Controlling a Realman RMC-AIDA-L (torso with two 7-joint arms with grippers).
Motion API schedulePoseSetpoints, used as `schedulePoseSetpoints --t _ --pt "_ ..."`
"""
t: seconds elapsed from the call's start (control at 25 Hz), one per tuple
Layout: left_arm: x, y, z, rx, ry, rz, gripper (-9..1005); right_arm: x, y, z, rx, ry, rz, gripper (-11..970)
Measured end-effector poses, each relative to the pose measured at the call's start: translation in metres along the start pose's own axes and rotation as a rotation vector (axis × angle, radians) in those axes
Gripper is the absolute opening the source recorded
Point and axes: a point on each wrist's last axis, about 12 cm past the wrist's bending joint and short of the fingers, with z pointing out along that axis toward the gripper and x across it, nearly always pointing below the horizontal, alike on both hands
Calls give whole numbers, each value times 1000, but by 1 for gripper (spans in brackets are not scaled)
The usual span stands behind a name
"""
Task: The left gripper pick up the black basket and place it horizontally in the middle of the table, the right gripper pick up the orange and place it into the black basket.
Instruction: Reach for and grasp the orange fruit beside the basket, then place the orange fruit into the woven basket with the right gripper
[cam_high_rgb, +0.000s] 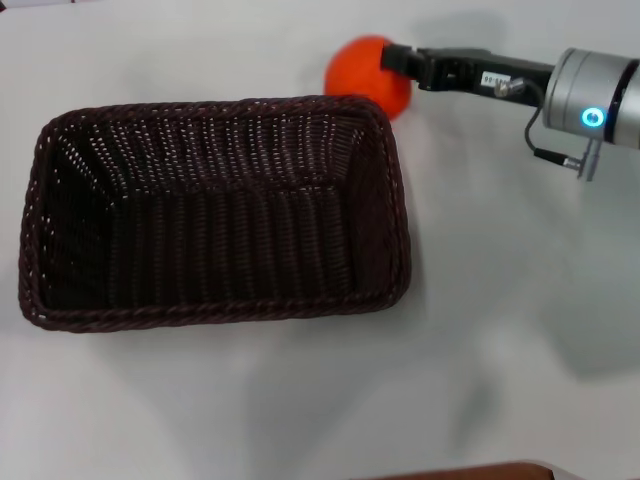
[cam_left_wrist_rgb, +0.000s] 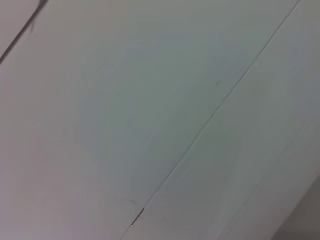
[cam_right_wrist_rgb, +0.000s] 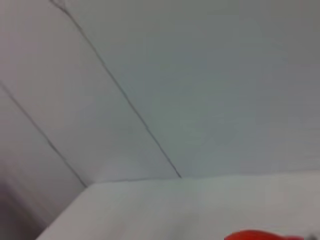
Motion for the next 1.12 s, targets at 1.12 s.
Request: schedulePoseSetpoints --t 1.12 --pt "33 21 -29 1 -142 32 891 10 -61 13 295 -98 -222 193"
